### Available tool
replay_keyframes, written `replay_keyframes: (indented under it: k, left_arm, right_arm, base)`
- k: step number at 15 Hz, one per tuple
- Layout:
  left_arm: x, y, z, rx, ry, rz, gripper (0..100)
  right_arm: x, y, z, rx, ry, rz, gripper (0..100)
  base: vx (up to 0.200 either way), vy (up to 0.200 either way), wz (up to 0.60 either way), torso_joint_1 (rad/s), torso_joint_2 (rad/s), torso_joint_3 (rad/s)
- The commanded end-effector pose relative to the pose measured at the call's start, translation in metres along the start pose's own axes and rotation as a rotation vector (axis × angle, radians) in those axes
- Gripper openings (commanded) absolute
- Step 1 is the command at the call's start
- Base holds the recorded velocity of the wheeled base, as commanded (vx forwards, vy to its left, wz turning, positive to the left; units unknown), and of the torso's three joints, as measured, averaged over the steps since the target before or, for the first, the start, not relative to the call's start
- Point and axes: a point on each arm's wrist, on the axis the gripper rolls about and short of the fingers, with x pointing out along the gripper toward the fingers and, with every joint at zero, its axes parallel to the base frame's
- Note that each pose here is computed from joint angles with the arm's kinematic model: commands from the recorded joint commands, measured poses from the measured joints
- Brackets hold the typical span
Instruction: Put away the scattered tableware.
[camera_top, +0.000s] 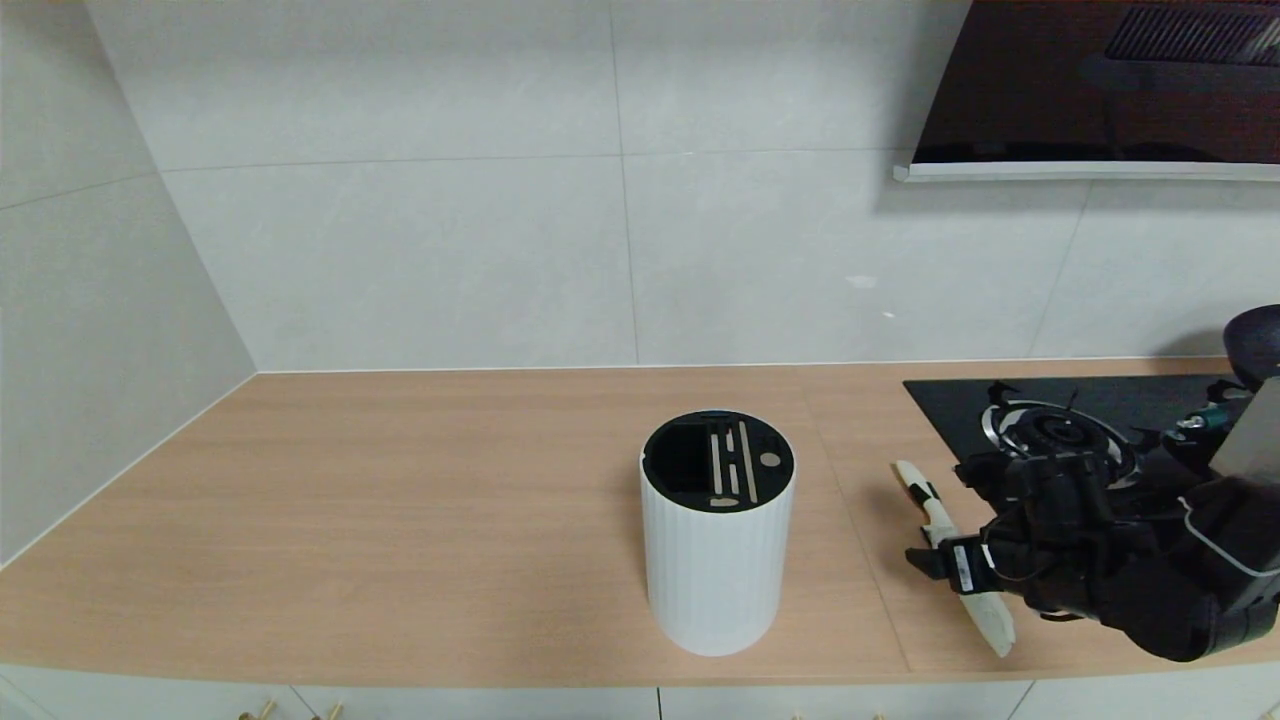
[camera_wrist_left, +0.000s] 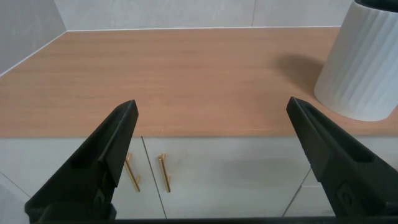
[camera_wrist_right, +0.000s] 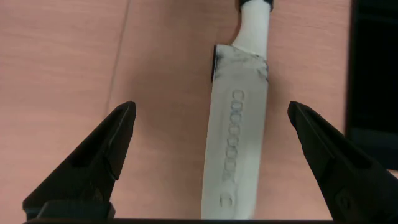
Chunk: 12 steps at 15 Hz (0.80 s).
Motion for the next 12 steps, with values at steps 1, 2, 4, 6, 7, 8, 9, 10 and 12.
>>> replay_keyframes:
  k: [1, 2, 4, 6, 7, 8, 9, 10, 12]
  left_arm:
    - [0.0, 0.0, 0.0, 0.0, 0.0, 0.001, 100]
    - [0.0, 0.0, 0.0, 0.0, 0.0, 0.001, 100]
    - [0.0, 0.0, 0.0, 0.0, 0.0, 0.001, 100]
    - [0.0, 0.0, 0.0, 0.0, 0.0, 0.0, 100]
    - [0.0, 0.0, 0.0, 0.0, 0.0, 0.001, 100]
    - [0.0, 0.0, 0.0, 0.0, 0.0, 0.001, 100]
    - [0.0, 0.0, 0.0, 0.0, 0.0, 0.0, 100]
    - [0.0, 0.0, 0.0, 0.0, 0.0, 0.0, 100]
    - [0.0, 0.0, 0.0, 0.0, 0.002, 0.0, 100]
  right_arm:
    - [0.012, 0.0, -0.011, 0.0, 0.044, -0.022, 100]
    - [0.015, -0.001, -0.009, 0.004, 0.038, -0.038, 100]
    - [0.019, -0.007, -0.008, 0.018, 0.029, -0.052, 100]
    - [0.025, -0.008, -0.008, 0.042, 0.018, -0.055, 100]
    - [0.027, -0.008, -0.008, 0.053, 0.015, -0.056, 100]
    - [0.03, -0.007, -0.005, 0.08, -0.013, -0.054, 100]
    - [0.033, -0.008, -0.004, 0.084, -0.02, -0.055, 100]
    - [0.035, -0.008, -0.005, 0.086, -0.02, -0.056, 100]
    - [0.037, -0.008, -0.006, 0.085, -0.014, -0.056, 100]
  base:
    - [0.0, 0.0, 0.0, 0.0, 0.0, 0.0]
    - [0.0, 0.0, 0.0, 0.0, 0.0, 0.0]
    - [0.0, 0.0, 0.0, 0.0, 0.0, 0.0]
    - [0.0, 0.0, 0.0, 0.0, 0.0, 0.0]
    - [0.0, 0.0, 0.0, 0.0, 0.0, 0.0]
    - [0.0, 0.0, 0.0, 0.0, 0.0, 0.0]
    - [0.0, 0.0, 0.0, 0.0, 0.0, 0.0]
    - [0.0, 0.0, 0.0, 0.0, 0.0, 0.0]
    - [0.0, 0.0, 0.0, 0.0, 0.0, 0.0]
